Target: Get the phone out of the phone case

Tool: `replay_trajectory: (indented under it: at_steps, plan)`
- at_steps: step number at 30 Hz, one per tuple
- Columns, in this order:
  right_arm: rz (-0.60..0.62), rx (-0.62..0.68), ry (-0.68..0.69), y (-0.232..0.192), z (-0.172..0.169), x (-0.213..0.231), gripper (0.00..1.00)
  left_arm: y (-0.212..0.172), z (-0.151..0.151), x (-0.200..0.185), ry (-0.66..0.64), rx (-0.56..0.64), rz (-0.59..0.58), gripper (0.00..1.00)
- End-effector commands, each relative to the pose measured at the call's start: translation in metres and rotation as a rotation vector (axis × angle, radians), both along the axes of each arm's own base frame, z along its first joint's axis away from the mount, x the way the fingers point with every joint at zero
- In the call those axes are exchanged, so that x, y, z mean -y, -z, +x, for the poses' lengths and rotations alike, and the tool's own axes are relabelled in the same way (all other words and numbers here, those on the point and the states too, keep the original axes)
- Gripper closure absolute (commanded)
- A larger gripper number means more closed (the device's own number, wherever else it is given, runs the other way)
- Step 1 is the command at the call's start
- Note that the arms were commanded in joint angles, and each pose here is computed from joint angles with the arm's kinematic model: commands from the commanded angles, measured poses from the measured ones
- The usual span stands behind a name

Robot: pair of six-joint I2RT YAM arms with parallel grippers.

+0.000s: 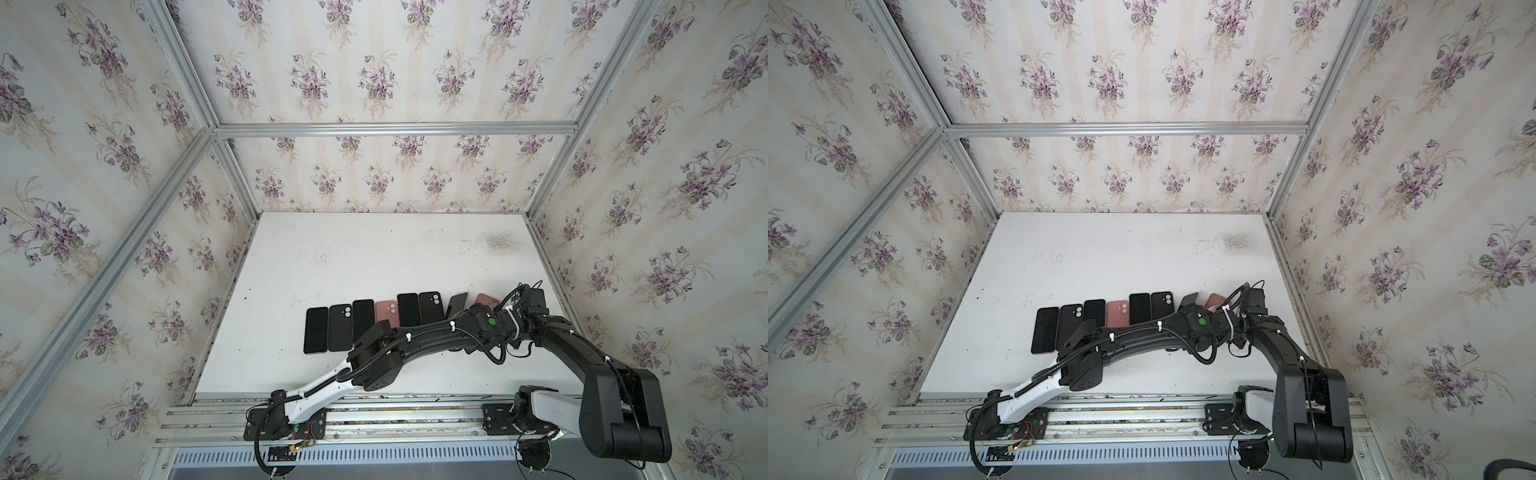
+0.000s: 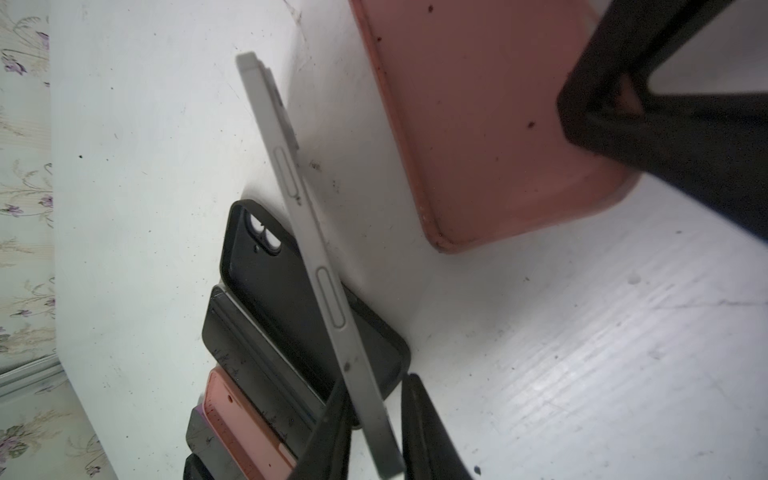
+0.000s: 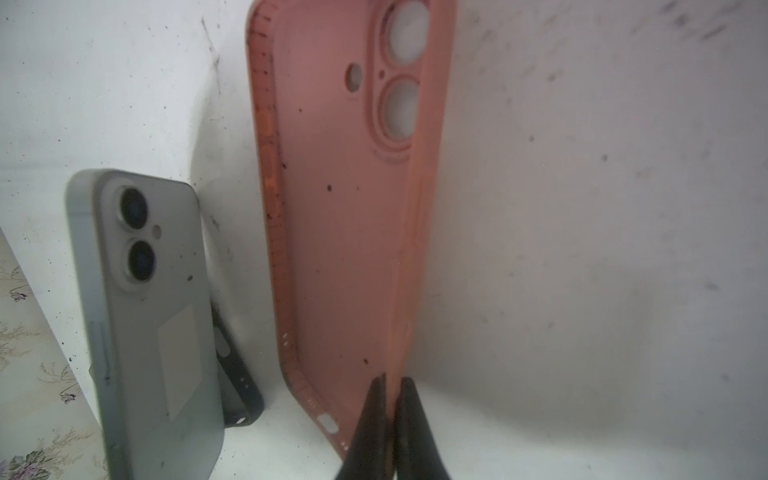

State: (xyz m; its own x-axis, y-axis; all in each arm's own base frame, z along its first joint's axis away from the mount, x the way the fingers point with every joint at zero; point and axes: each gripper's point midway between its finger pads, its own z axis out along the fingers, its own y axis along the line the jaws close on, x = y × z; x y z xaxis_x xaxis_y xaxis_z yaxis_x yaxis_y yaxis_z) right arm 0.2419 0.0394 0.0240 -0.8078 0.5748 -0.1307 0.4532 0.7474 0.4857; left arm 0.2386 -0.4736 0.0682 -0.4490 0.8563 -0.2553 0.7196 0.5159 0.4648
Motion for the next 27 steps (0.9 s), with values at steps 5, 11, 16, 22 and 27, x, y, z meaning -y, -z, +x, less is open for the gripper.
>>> replay_trajectory:
  at_steps: [5, 11, 16, 22, 27]
  plan:
    - [-0.008, 0.074, -0.049, -0.006, 0.03, -0.001, 1.0, -0.039, 0.005, 0.085, 0.053, -0.076, -0.445, 0.63]
    - [-0.02, 0.061, -0.074, -0.006, 0.047, 0.001, 1.0, -0.077, 0.015, 0.087, 0.034, -0.095, -0.565, 0.4]
    - [-0.071, 0.041, -0.118, -0.004, 0.054, 0.007, 1.0, -0.11, 0.043, 0.03, -0.166, -0.126, -0.645, 0.29]
    - [-0.166, 0.011, -0.184, -0.013, 0.051, 0.019, 1.0, -0.12, 0.052, -0.056, -0.354, -0.189, -0.73, 0.24]
    - [-0.211, -0.005, -0.242, -0.031, 0.045, 0.023, 1.0, -0.079, 0.042, -0.096, -0.498, -0.318, -0.707, 0.27]
